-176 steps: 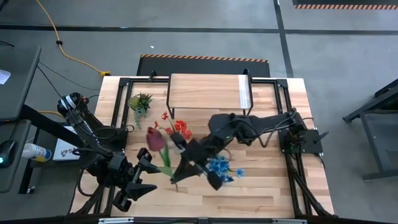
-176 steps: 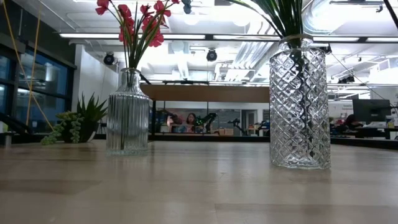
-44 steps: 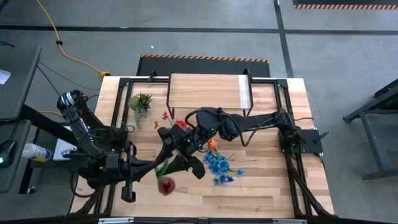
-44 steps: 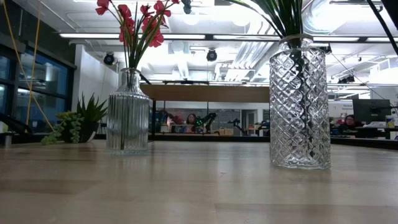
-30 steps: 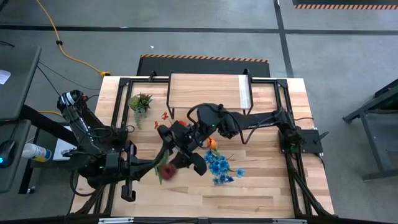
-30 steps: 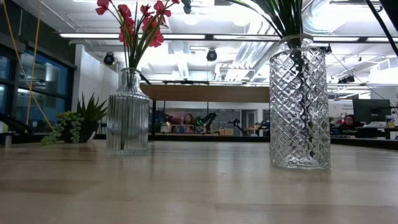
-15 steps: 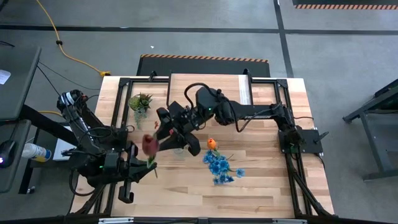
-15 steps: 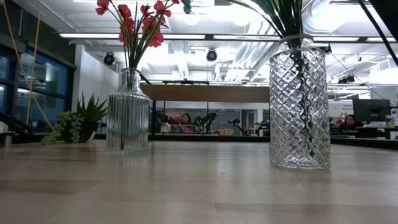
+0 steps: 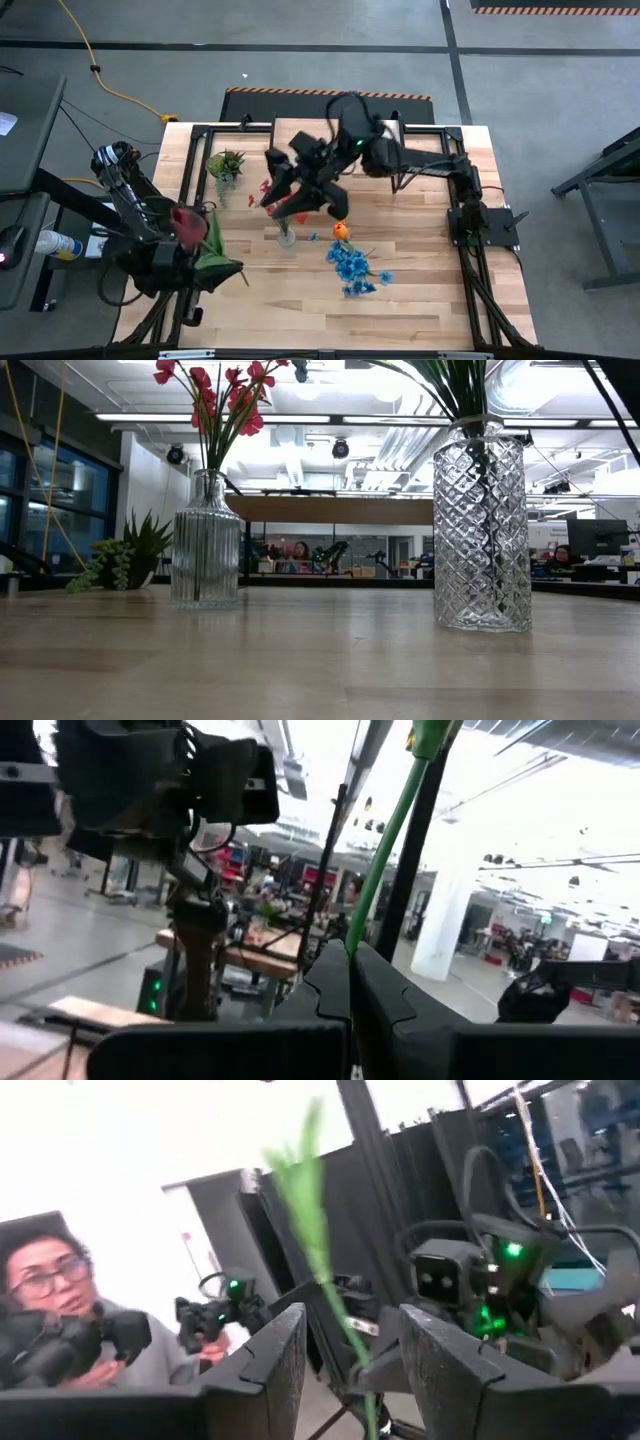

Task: Pick and place flowers into a vace then onto a shelf
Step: Put the dark red flower into the left transparent vase

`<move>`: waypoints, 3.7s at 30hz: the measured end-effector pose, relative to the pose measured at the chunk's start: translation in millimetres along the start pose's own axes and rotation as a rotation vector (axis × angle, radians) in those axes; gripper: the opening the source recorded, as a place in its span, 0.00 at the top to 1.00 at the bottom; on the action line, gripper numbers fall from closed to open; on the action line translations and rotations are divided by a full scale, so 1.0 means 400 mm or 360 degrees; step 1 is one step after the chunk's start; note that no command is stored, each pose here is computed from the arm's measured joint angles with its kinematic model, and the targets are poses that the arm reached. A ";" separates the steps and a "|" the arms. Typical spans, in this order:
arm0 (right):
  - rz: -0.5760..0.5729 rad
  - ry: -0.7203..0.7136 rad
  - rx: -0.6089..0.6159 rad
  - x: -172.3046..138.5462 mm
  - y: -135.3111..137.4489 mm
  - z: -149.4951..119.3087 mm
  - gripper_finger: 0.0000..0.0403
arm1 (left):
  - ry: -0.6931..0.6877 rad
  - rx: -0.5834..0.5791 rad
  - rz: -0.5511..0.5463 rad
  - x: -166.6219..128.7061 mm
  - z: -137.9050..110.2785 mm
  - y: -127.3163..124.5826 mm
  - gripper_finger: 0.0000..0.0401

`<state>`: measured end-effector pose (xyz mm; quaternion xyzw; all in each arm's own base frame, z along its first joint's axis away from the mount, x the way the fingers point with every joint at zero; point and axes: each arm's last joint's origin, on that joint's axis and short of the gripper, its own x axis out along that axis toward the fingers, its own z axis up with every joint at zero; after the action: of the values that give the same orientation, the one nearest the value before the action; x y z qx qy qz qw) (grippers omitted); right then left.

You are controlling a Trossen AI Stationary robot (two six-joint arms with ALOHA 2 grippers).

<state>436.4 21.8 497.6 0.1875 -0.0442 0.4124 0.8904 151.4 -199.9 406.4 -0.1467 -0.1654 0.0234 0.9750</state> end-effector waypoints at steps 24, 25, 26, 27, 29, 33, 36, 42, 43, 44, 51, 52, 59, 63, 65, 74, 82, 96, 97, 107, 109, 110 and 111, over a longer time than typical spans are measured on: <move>0.0497 0.0574 0.0187 -0.022 0.114 -0.033 0.62 | -0.0270 -0.0107 -0.1010 -0.022 0.047 -0.021 0.93; 0.0502 0.0582 0.0177 -0.021 0.116 -0.037 0.62 | -0.0257 -0.0124 -0.1017 -0.022 0.045 -0.021 0.93; 0.0507 0.0590 0.0167 -0.019 0.117 -0.041 0.62 | -0.0252 -0.0153 -0.1042 -0.023 0.045 -0.022 0.93; 0.0516 0.0596 0.0158 -0.017 0.119 -0.044 0.62 | -0.0250 -0.0176 -0.1061 -0.024 0.046 -0.022 0.93; 0.0524 0.0595 0.0133 -0.016 0.121 -0.045 0.62 | -0.0252 -0.0194 -0.1095 -0.025 0.047 -0.023 0.93; 0.0528 0.0594 0.0129 -0.015 0.122 -0.046 0.62 | -0.0266 -0.0192 -0.1163 -0.027 0.047 -0.026 0.93; 0.0529 0.0596 0.0132 -0.014 0.123 -0.047 0.62 | -0.0262 -0.0186 -0.1172 -0.027 0.046 -0.026 0.93; 0.0464 0.0578 0.0122 -0.013 0.120 -0.046 0.62 | -0.0247 -0.0182 -0.1055 -0.023 0.046 -0.022 0.93; 0.0438 0.0573 0.0123 -0.012 0.119 -0.046 0.62 | -0.0228 -0.0180 -0.0955 -0.021 0.046 -0.019 0.93; 0.0418 0.0572 0.0133 -0.012 0.118 -0.047 0.62 | -0.0198 -0.0178 -0.0833 -0.018 0.044 -0.014 0.93; 0.0387 0.0648 0.0236 -0.004 0.127 -0.070 0.62 | 0.0029 -0.0064 -0.0058 0.008 0.003 0.015 0.93; 0.0386 0.0665 0.0256 -0.003 0.129 -0.075 0.62 | 0.0047 -0.0038 -0.0002 0.015 -0.007 0.017 0.93; 0.0369 0.0666 0.0243 -0.002 0.179 -0.065 0.62 | 0.0102 0.0103 0.0135 0.053 -0.055 0.026 0.93; 0.0339 0.0565 0.0033 -0.045 0.265 -0.002 0.62 | 0.0145 0.0198 0.0162 0.057 -0.074 0.025 0.93; 0.0294 0.0511 -0.0075 -0.077 0.325 0.033 0.62 | 0.0158 0.0222 0.0174 0.054 -0.083 0.027 0.93; 0.0103 0.0283 -0.0463 -0.189 0.575 0.114 0.62 | 0.0257 0.0246 0.0437 0.029 -0.172 0.069 0.93; -0.0159 0.0368 -0.0424 -0.189 0.640 0.078 0.62 | 0.0246 0.0040 0.0551 0.003 -0.265 0.131 0.93; -0.0465 0.0477 -0.0418 -0.160 0.628 0.038 0.62 | 0.0164 -0.0002 0.0522 0.011 -0.307 0.208 0.93; -0.0479 0.0475 -0.0421 -0.160 0.627 0.038 0.62 | 0.0162 0.0017 0.0495 0.018 -0.306 0.213 0.93; -0.0652 0.0433 -0.0346 -0.146 0.611 0.032 0.62 | 0.0194 0.0169 0.0381 0.053 -0.315 0.244 0.93; -0.0649 0.0423 -0.0344 -0.141 0.609 0.031 0.62 | 0.0212 0.0189 0.0383 0.054 -0.327 0.242 0.93; -0.0645 0.0411 -0.0344 -0.137 0.608 0.032 0.62 | 0.0221 0.0198 0.0383 0.053 -0.331 0.240 0.93; -0.0641 0.0396 -0.0346 -0.135 0.609 0.033 0.62 | 0.0227 0.0203 0.0394 0.049 -0.334 0.236 0.93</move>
<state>219.2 121.6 569.8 0.0435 0.0600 0.2396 0.9680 214.1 -145.0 264.4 -0.1050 -0.0745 0.1434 0.9812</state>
